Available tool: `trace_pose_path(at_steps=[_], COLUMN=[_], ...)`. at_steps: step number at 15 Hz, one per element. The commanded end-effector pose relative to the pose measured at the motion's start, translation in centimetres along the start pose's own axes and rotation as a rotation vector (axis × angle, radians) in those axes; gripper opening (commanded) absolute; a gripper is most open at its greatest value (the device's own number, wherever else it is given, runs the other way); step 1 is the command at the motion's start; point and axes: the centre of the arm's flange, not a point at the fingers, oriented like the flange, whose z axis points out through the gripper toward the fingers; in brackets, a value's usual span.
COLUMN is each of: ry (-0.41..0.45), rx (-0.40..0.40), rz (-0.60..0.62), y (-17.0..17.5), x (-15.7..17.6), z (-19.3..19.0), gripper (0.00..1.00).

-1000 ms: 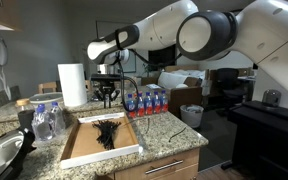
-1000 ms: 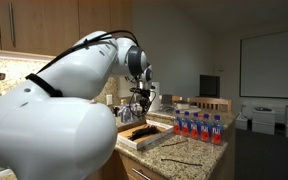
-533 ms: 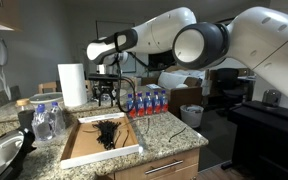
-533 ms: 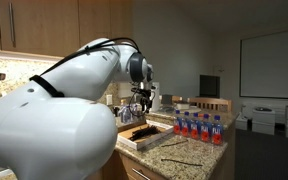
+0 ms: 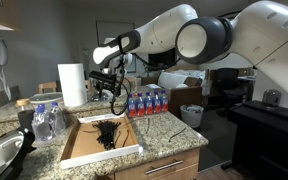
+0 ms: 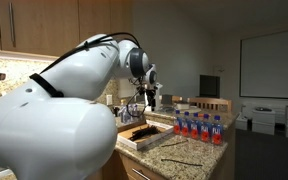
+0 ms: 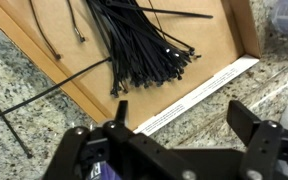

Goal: Pick up the black objects from the counter and put them on the box cover

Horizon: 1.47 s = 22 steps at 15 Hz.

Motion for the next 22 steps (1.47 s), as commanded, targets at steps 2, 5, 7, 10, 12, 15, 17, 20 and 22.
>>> trace_pose_path(at_steps=[2, 5, 7, 10, 12, 15, 17, 20, 22], ry=[0.041, 0.04, 0.031, 0.042, 0.061, 0.065, 0.053, 0.011, -0.013], rx=[-0.045, -0.072, -0.085, -0.104, -0.142, -0.215, -0.233, -0.252, -0.253], rz=[0.071, 0.07, 0.054, -0.001, -0.008, -0.02, -0.011, 0.023, 0.052], y=[6.8, 9.7, 12.0, 16.2, 19.4, 24.3, 27.3, 30.9, 32.5], x=[-0.4, 1.0, 1.9, 4.0, 6.9, 10.2, 11.1, 11.1, 10.2], z=[-3.8, -6.3, -7.5, -9.2, -8.8, -7.2, -5.9, -2.6, -0.7], gripper=[1.0, 1.0, 1.0, 1.0, 1.0, 1.0, 1.0, 1.0, 1.0])
